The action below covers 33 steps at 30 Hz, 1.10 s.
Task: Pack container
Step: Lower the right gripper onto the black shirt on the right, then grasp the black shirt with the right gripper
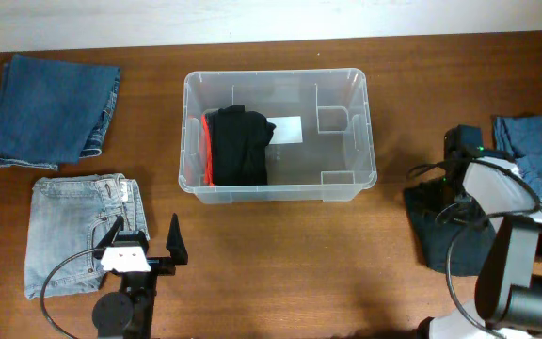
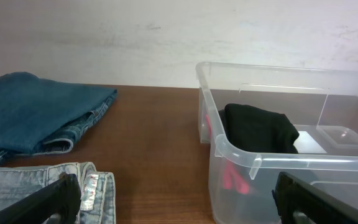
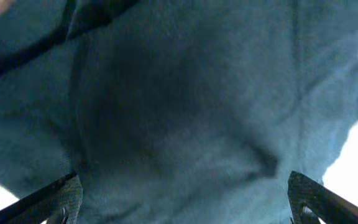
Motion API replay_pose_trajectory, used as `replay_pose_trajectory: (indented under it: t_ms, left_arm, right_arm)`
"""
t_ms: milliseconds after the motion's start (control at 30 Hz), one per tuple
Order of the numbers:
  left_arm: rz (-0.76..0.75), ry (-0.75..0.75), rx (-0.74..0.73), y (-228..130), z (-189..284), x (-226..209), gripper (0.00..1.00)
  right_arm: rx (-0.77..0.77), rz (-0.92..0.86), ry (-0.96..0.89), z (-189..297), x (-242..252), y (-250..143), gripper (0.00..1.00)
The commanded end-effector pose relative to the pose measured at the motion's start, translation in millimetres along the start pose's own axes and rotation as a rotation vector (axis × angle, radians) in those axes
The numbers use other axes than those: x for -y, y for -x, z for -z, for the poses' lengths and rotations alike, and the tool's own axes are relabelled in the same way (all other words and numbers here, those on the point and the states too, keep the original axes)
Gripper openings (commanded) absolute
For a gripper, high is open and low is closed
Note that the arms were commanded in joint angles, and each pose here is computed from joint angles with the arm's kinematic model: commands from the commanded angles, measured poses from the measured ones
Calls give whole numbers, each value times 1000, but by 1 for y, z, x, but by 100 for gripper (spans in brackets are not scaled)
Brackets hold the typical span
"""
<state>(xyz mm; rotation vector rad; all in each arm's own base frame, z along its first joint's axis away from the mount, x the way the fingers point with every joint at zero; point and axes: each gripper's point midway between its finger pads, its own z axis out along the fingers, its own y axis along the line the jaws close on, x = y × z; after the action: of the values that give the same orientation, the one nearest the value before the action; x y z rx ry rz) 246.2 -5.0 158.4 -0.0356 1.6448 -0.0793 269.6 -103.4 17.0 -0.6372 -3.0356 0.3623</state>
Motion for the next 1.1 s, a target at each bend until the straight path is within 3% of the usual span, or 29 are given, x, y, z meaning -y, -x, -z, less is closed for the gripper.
replay_pose_trajectory:
  t_ms: [0,267,467,633,967,1067]
  left_arm:
    - [-8,7,-4,-2,0,-2,99]
    - [-8,7,-4,-2,0,-2,99]
    - [-8,8,-4,-2,0,-2,99]
    - [-8,8,-4,-2,0,-2,99]
    - [-8,7,-4,-2,0,-2,100]
    - [-8,8,-4,-2,0,-2,99]
  right_arm:
    - [-33,8,2,-13,-3,-4,98]
    - [-54,-52,-60,-27,19,-2,99]
    - [-78,-212,13,-36,43,-1,98]
    - [-60,-282,-60,-36,57,1,99]
    - [73,-212,-51,29,56,38,98]
    - [110,-122,-44,44,41,39,98]
